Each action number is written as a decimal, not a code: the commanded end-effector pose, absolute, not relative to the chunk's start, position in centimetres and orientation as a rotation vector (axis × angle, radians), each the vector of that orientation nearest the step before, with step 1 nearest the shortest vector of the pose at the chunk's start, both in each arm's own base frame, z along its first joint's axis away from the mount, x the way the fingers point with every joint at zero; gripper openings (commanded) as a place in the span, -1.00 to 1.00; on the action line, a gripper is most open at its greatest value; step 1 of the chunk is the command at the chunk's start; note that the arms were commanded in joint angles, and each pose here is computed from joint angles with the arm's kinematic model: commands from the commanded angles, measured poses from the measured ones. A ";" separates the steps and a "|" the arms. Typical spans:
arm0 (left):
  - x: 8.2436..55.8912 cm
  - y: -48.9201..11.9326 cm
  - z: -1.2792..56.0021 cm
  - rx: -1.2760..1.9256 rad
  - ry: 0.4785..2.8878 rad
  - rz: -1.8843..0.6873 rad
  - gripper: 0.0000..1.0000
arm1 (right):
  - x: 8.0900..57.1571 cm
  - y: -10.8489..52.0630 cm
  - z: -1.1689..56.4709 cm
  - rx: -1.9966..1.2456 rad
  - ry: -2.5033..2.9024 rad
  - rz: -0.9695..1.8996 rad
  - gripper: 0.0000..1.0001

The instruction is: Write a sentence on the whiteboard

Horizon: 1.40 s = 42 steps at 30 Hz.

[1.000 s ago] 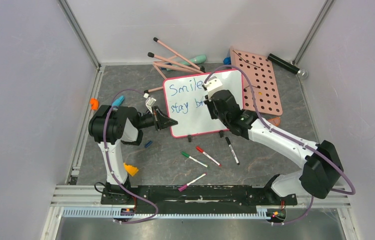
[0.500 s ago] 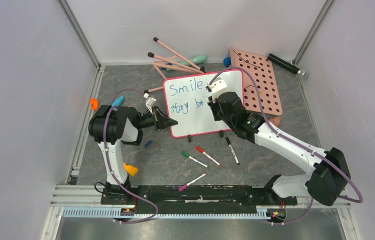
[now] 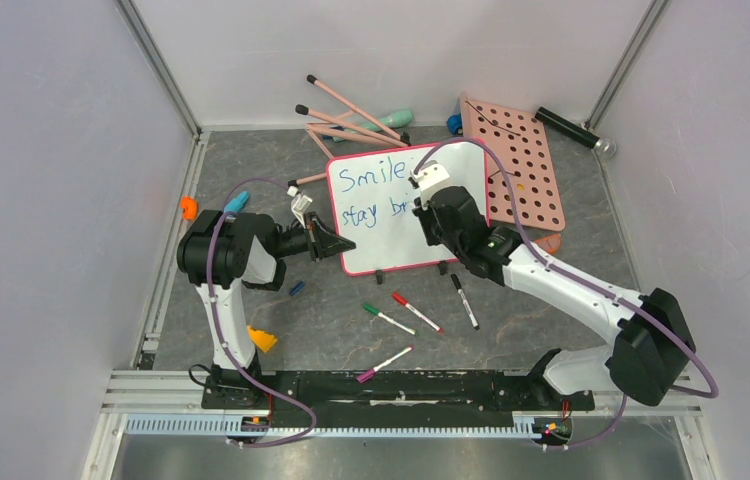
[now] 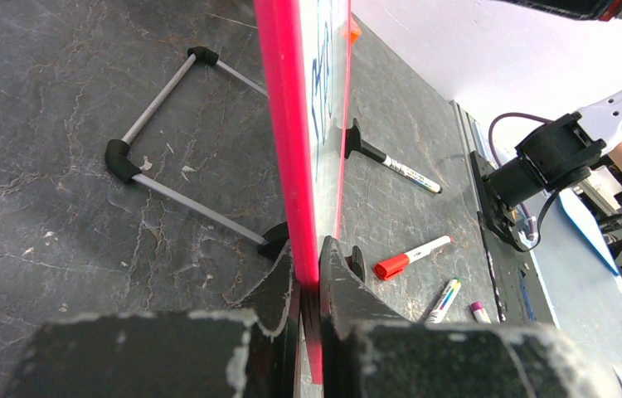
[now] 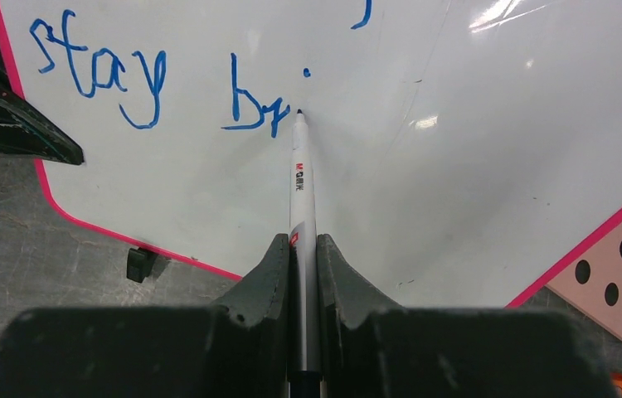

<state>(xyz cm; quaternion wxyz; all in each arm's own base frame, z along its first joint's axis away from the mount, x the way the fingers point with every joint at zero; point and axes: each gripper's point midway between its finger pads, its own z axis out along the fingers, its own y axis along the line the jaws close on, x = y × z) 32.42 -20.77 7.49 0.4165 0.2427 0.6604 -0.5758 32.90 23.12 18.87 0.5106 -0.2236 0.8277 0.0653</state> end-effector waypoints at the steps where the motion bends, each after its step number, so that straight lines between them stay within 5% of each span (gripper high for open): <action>1: 34.3 -19.9 5.6 0.721 1.550 -1.225 -0.95 | 34.2 23.9 20.2 -0.518 1.953 0.162 -1.00; 20: 34.3 -19.9 5.6 0.721 1.551 -1.226 -0.95 | 32.5 23.1 16.9 -0.524 2.020 0.186 -1.00; 42: 34.3 -19.9 5.6 0.720 1.551 -1.226 -0.95 | 33.6 22.6 21.4 -0.480 1.950 0.185 -1.00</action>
